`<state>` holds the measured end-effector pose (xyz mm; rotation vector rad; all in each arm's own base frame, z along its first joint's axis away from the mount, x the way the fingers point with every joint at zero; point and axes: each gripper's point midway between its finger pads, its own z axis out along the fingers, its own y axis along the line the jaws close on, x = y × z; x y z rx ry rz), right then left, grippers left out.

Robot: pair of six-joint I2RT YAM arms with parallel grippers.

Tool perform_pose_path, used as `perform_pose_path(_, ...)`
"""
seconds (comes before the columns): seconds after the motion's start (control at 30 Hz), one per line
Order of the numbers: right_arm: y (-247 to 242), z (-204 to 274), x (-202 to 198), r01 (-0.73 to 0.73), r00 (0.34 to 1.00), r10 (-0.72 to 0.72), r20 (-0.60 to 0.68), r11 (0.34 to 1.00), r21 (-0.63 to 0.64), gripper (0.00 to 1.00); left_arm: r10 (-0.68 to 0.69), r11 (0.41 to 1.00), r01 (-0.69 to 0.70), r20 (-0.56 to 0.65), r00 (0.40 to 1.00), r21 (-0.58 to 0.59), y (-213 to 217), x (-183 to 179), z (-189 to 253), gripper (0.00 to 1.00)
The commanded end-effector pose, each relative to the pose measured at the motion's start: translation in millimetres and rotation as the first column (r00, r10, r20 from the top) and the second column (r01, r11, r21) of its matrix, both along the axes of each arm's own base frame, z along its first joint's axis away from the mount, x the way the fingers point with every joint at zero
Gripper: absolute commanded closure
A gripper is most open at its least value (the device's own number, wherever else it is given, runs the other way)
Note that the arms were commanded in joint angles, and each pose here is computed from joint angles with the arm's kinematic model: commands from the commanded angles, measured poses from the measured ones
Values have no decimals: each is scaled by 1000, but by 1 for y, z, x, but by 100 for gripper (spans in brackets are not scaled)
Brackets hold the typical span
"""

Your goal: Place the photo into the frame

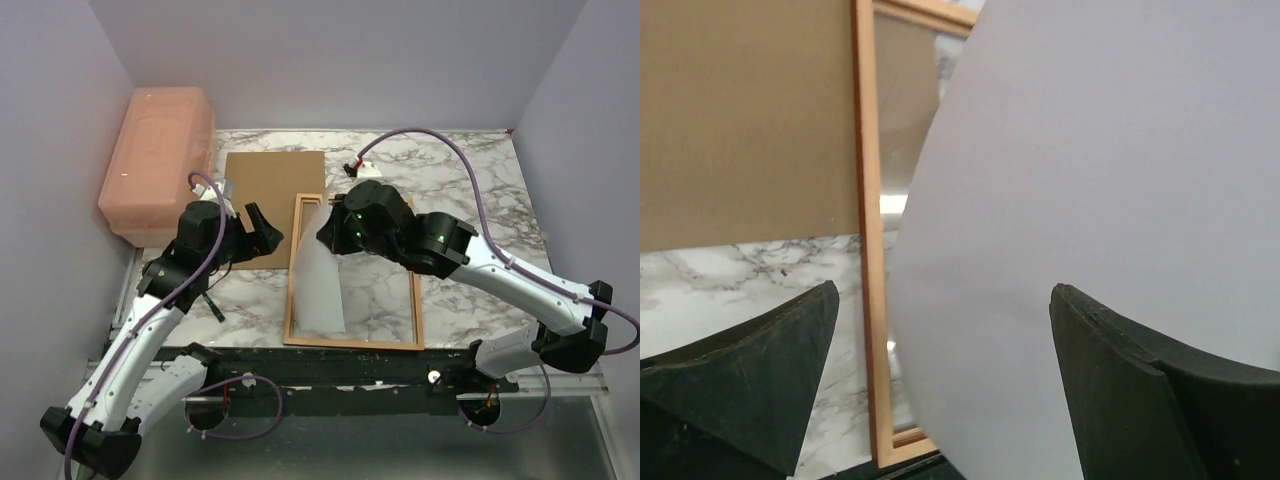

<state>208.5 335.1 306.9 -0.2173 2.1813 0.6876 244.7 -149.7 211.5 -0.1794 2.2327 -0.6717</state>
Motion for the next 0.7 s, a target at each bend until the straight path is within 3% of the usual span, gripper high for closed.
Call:
perform_pose_path(0.0, 35, 53, -9, -163, 986, 154, 67, 976, 148, 100, 2, 999, 3, 97, 995, -44, 10, -20, 51, 11)
perform_pose_path(0.13, 41, 96, -21, -255, 963, 221, 152, 931, 263, 100, 25, 998, -18, 128, 991, -60, 15, -23, 63, 10)
perform_pose_path(0.23, 35, 95, -23, -264, 960, 227, 163, 926, 268, 100, 36, 998, -30, 118, 992, -51, 16, -20, 58, 10)
perform_pose_path(0.47, -5, -22, 8, -83, 995, 90, -48, 989, 126, 100, 12, 999, -8, 88, 996, -48, 10, -16, 47, 10)
perform_pose_path(0.67, -59, -135, 22, 27, 961, -19, -276, 999, 24, 100, -4, 999, 8, 79, 997, -43, 8, -16, 44, 10)
